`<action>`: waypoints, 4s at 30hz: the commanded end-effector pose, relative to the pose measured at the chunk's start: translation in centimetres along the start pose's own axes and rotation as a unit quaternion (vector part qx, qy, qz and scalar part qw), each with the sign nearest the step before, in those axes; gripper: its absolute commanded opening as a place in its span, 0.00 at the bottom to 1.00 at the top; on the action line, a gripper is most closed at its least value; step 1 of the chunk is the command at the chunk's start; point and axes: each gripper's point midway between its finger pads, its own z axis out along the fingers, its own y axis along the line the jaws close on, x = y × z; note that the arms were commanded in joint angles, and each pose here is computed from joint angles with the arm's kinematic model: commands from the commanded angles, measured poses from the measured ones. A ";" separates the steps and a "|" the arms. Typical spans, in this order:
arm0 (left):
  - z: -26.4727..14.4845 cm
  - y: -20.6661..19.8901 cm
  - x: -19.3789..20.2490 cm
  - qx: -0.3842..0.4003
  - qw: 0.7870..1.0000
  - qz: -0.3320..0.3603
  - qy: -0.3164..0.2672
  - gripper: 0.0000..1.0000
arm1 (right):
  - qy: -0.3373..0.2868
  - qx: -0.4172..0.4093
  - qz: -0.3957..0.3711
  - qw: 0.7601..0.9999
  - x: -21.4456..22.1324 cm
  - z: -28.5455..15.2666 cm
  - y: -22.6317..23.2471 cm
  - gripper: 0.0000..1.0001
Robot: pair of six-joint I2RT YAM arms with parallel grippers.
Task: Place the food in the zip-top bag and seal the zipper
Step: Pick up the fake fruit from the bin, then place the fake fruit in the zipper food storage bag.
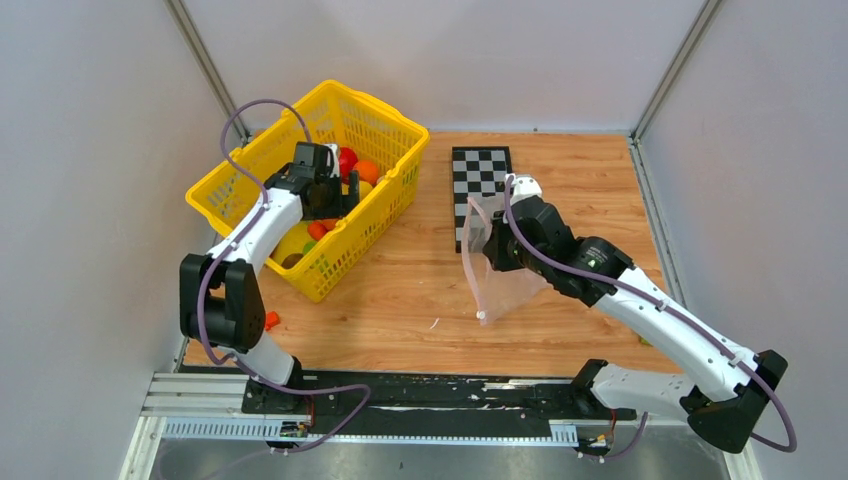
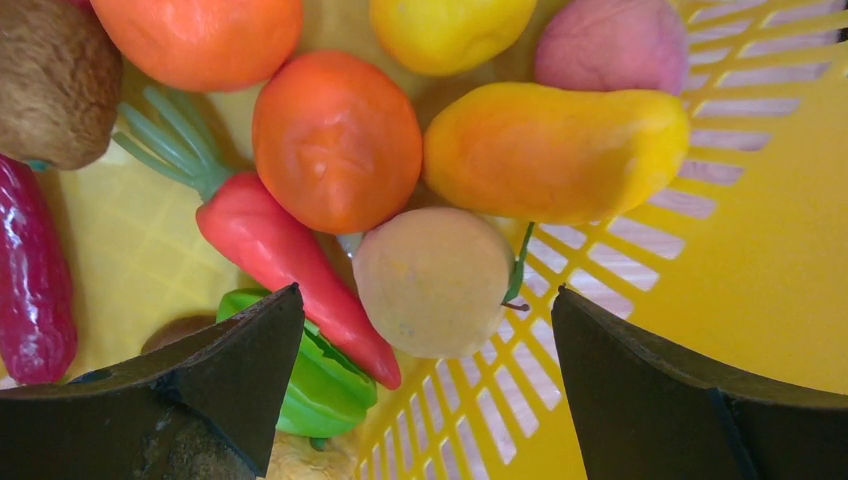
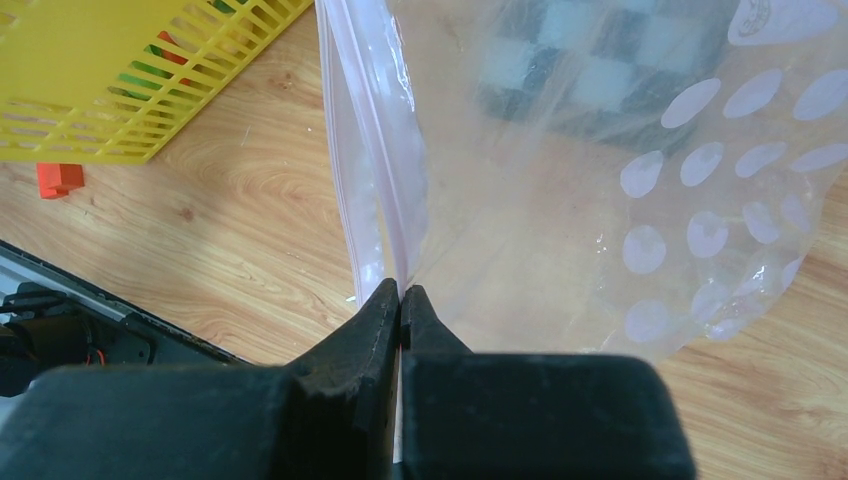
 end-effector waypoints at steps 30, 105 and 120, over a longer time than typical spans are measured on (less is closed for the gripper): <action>0.7 -0.2 5.2 0.041 0.996 0.036 0.063 1.00 | -0.014 -0.015 -0.002 1.000 -0.5 0.0 0.4 0.00; -24.5 -24.3 5.3 0.519 0.805 0.164 -0.236 0.43 | -0.047 -0.039 0.053 0.997 -1.4 0.4 1.5 0.00; -18.1 -26.8 8.8 0.464 0.838 0.211 -0.195 0.43 | -0.054 -0.089 0.048 0.993 -2.3 -1.4 3.1 0.00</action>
